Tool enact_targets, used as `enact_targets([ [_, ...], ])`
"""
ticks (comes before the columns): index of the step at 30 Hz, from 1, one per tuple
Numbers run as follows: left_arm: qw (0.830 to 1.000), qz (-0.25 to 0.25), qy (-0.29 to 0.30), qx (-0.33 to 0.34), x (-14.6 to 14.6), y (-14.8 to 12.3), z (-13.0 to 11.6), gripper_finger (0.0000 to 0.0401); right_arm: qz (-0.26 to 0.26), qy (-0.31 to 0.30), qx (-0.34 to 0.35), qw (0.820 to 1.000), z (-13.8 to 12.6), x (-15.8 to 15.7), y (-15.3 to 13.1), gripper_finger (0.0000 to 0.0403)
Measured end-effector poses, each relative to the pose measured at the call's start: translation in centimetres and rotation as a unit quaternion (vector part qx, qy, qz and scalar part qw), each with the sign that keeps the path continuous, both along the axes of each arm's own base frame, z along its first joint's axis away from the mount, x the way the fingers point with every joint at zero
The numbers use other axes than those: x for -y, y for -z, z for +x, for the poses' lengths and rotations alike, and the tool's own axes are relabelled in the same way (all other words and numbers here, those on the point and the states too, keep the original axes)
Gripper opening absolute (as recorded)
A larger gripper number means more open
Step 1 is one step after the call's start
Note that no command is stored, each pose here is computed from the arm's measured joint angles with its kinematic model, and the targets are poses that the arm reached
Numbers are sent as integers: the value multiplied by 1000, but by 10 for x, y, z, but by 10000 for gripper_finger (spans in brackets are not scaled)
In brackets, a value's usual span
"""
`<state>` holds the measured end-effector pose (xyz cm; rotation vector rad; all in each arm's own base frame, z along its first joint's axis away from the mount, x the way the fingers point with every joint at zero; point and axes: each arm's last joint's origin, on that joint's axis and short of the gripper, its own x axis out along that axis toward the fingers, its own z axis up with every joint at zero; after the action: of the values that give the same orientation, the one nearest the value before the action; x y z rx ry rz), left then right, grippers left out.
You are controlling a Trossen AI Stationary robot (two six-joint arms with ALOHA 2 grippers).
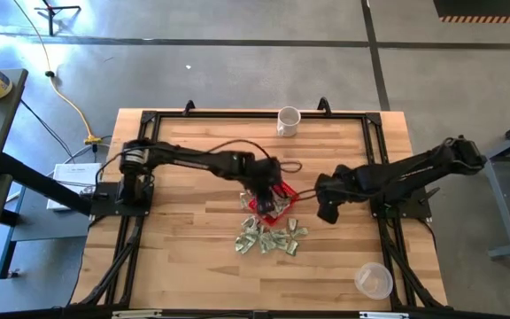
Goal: Pick and place items into bin
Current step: Put the white stevia packet into the red bin
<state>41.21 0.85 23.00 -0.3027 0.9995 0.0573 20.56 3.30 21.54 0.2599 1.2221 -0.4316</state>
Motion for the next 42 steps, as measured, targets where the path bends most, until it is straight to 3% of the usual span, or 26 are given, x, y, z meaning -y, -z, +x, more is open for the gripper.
enact_targets([
  [4, 997, 60, -22, -37, -2, -36, -20, 201, -20, 1, 11, 1000, 2, 0, 0, 312],
  [9, 983, 70, -73, -154, -3, -34, -56, 263, -29, 5, 12, 999, 3, 9, -1, 312],
  [12, 975, 40, -130, -175, -3, -4, -64, 279, -41, 3, 14, 999, 5, 15, -2, 312],
  [17, 960, -77, -240, -125, 0, 36, -62, 281, -55, 23, 22, 998, 8, 28, -3, 312],
  [23, 939, -85, -306, -131, -1, 53, -71, 261, -54, 44, 19, 997, 8, 38, -3, 312],
  [30, 930, -88, -339, -112, -2, 72, -69, 236, -25, 80, 26, 996, 8, 40, -2, 312],
  [34, 934, -79, -331, -110, -3, 84, -62, 206, 0, 87, 27, 996, 8, 35, -2, 312],
  [38, 942, -61, -307, -120, -3, 89, -61, 153, 7, 93, 25, 995, 6, 30, -1, 312],
  [42, 951, -49, -277, -129, -7, 81, -65, 62, 6, 100, 13, 995, 4, 27, -1, 312],
])
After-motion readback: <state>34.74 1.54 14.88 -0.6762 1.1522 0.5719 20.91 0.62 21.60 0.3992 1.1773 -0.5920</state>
